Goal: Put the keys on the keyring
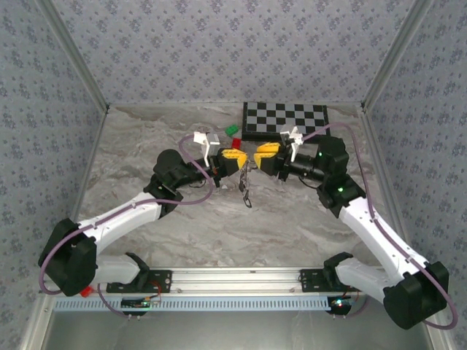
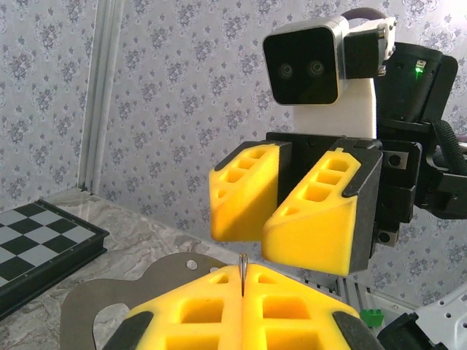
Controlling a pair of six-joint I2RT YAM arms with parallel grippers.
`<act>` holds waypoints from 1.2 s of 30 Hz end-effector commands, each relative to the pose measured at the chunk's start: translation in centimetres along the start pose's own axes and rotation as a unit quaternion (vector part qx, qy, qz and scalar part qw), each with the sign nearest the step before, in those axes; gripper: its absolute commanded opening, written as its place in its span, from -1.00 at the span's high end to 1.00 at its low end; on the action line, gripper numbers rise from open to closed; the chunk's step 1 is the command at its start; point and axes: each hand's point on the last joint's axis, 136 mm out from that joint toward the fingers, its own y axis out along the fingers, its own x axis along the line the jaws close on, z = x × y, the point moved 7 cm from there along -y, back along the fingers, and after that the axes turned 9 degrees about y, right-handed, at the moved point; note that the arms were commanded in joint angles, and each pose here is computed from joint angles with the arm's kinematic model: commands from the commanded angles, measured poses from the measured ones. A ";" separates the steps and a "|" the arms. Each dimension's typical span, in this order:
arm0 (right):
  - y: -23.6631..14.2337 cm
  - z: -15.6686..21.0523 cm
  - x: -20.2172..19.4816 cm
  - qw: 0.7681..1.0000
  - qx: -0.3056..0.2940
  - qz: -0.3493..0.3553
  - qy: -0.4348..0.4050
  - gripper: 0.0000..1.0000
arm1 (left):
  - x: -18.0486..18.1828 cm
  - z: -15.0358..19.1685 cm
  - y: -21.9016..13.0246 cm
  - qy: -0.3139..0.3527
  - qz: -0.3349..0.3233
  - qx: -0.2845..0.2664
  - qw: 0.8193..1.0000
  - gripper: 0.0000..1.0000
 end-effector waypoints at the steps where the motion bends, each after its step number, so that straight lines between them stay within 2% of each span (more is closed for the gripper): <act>1: 0.2 -1.6 1.1 0.999 -0.014 -0.030 -0.010 0.41 | -0.8 -1.9 0.0 0.024 0.020 -0.034 0.999 1.00; 15: 1.4 -0.3 1.3 0.999 0.026 -0.044 -0.007 0.45 | -0.9 -2.2 -0.1 0.026 0.018 -0.039 0.999 1.00; 18: 1.5 0.1 1.2 0.999 0.033 -0.043 -0.004 0.52 | -0.9 -2.3 -0.2 0.027 0.017 -0.041 0.999 1.00; 22: 1.6 0.4 1.2 0.998 0.037 -0.049 0.001 0.59 | -1.0 -2.4 -0.3 0.027 0.020 -0.043 0.999 1.00; 29: 1.6 0.2 1.5 0.997 0.029 -0.065 -0.002 0.56 | -1.2 -2.1 0.0 0.023 0.038 -0.037 0.998 1.00; 34: 1.8 0.1 1.8 0.996 0.024 -0.081 -0.006 0.63 | -1.3 -1.9 0.1 0.018 0.049 -0.032 0.998 1.00; 36: 1.8 0.1 1.8 0.996 0.023 -0.086 -0.008 0.72 | -1.4 -1.9 0.2 0.018 0.055 -0.032 0.998 1.00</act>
